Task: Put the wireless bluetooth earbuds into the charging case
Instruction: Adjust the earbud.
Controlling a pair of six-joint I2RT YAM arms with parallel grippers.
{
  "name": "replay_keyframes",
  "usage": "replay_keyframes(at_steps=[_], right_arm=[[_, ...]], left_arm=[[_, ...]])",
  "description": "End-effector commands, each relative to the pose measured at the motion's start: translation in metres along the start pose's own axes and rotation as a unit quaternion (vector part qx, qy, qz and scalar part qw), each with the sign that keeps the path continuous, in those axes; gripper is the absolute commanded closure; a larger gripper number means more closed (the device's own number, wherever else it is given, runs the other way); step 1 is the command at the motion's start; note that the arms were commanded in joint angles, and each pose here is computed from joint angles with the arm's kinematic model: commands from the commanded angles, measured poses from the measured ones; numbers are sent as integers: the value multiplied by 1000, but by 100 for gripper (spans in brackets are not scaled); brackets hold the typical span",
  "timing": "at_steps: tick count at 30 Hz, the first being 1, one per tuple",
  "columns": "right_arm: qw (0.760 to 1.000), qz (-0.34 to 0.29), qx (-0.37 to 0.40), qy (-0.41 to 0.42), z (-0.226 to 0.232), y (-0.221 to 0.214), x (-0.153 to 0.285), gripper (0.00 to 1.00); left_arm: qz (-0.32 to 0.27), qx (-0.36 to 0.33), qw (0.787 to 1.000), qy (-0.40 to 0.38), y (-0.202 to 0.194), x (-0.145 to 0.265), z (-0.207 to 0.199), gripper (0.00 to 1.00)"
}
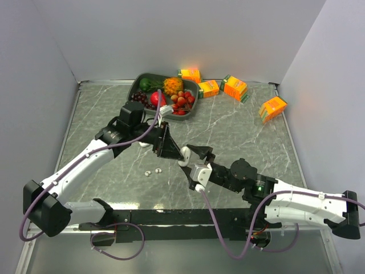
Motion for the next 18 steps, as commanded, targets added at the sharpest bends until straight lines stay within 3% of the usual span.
replay_keyframes(at_steps=[1, 5, 8, 18], right_arm=[[1000, -17, -16, -16, -6, 8, 8, 90], [999, -20, -48, -14, -5, 11, 11, 91], [998, -20, -60, -11, -4, 13, 12, 91], [997, -29, -74, -8, -5, 22, 6, 91]], left_arm=[[-64, -11, 997, 49, 15, 19, -2, 20], [-127, -31, 985, 114, 20, 26, 8, 19], [-161, -63, 978, 120, 22, 30, 2, 18], [-139, -118, 975, 123, 19, 14, -7, 17]])
Point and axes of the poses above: each gripper's point midway between its finger pads, its own x axis back along the fingers, its own z axis along the line the jaws close on, y = z × x, the point moved 8 cm from there along x, back along the fingers, and after that the axes turned 5 degrees about -x, right-handed, at the moved point
